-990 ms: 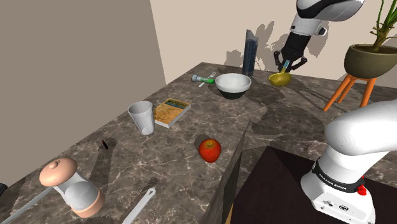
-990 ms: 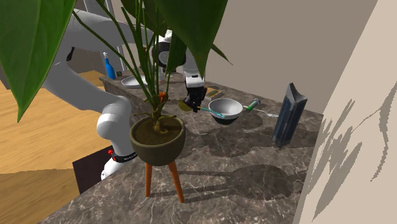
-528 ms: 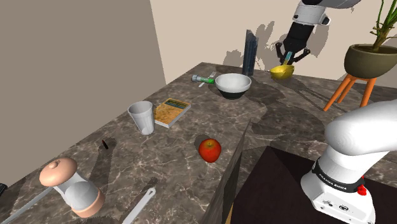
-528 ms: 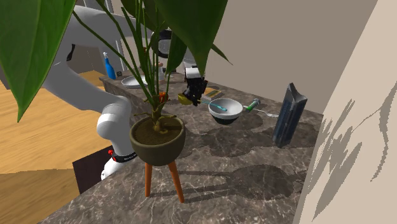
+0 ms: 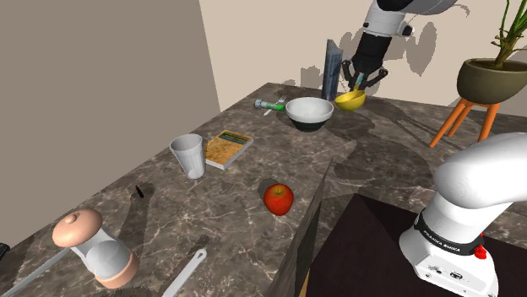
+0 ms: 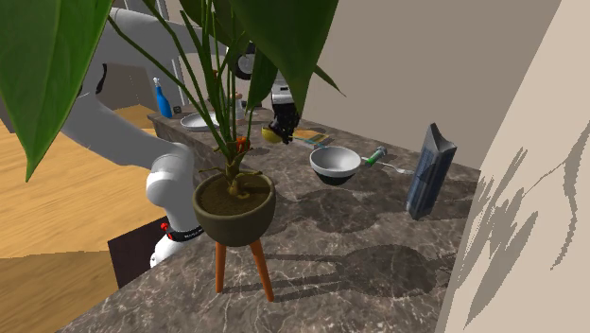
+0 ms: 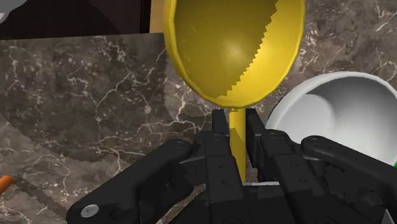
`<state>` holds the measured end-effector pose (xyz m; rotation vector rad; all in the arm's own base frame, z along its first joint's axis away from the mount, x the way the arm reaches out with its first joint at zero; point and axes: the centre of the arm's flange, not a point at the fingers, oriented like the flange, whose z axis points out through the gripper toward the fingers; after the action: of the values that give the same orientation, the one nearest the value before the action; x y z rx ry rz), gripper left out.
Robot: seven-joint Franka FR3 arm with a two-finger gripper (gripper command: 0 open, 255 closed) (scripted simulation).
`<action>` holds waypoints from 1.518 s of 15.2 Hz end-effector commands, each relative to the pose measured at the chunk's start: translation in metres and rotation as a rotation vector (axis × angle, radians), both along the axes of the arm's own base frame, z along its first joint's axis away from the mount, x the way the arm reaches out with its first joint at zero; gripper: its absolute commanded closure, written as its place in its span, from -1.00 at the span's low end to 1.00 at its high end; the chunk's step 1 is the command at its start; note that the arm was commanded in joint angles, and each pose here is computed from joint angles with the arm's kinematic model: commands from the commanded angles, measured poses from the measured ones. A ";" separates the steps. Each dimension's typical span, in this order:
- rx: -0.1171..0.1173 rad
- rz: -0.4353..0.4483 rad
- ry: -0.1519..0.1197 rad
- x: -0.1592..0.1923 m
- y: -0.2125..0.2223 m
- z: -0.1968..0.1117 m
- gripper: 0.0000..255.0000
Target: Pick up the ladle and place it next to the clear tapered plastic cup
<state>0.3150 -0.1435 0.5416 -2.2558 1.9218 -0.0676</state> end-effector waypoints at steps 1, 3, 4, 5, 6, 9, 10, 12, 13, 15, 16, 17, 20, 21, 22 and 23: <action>0.001 -0.001 0.000 0.014 0.026 0.002 1.00; 0.001 -0.001 0.000 0.027 0.049 0.003 1.00; 0.001 -0.001 0.000 0.034 0.060 0.003 1.00; 0.001 -0.001 0.000 0.041 0.072 0.003 1.00; 0.001 -0.001 0.000 0.047 0.083 0.003 1.00; 0.001 -0.001 0.000 0.067 0.118 0.003 1.00; 0.001 -0.001 0.000 0.073 0.129 0.003 1.00; 0.001 -0.001 0.000 0.087 0.152 0.003 1.00; 0.001 -0.001 0.000 0.093 0.163 0.003 1.00; 0.001 -0.001 0.000 0.106 0.186 0.003 1.00; 0.001 -0.001 0.000 0.113 0.198 0.003 1.00; 0.001 -0.001 0.000 0.119 0.209 0.003 1.00; 0.001 -0.001 0.000 0.139 0.244 0.003 1.00; 0.001 -0.001 0.000 0.146 0.255 0.003 1.00; 0.001 -0.001 0.000 0.152 0.266 0.003 1.00; 0.001 -0.001 0.000 0.159 0.278 0.003 1.00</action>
<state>0.4661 0.1247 0.5458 -2.2572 1.9217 -0.0680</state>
